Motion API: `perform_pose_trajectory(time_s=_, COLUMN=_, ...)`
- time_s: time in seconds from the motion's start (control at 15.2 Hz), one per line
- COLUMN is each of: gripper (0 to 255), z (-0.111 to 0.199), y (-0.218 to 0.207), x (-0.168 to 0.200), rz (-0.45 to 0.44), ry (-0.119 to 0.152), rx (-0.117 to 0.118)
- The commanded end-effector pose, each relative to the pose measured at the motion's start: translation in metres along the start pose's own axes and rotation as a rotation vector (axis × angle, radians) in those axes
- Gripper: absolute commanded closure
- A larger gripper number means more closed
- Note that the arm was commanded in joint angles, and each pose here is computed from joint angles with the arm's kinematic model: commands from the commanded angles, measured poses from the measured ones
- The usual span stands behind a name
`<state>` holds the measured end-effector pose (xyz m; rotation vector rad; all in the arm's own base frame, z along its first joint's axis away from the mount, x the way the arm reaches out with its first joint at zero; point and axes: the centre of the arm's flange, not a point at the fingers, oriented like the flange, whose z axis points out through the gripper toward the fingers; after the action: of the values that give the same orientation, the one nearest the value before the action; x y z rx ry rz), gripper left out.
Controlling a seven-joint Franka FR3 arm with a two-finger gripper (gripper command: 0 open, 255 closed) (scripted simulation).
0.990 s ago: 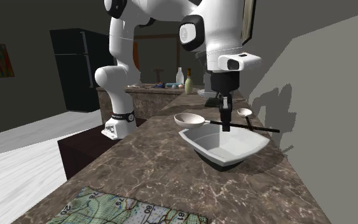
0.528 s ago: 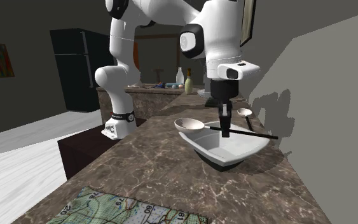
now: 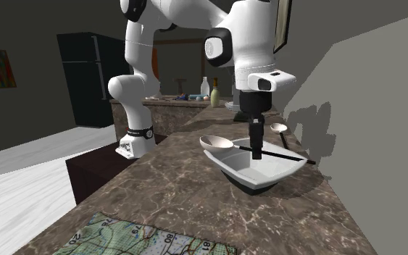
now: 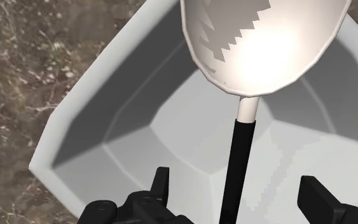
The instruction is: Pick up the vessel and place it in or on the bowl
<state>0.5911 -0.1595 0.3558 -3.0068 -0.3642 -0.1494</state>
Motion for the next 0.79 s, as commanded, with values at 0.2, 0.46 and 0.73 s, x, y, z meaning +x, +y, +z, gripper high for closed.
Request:
perform_pose_trajectory(time_s=0.2, gripper=0, z=-0.04, y=0.0, x=0.0, rz=0.0, ry=0.0, rx=0.0)
perform_pose_trajectory(time_s=0.46, gripper=0, z=-0.05, y=0.0, x=0.0, rz=0.0, ry=0.0, rx=0.0)
perform_pose_trajectory(time_s=0.73, gripper=0, z=-0.05, y=0.0, x=0.0, rz=0.0, ry=0.0, rx=0.0)
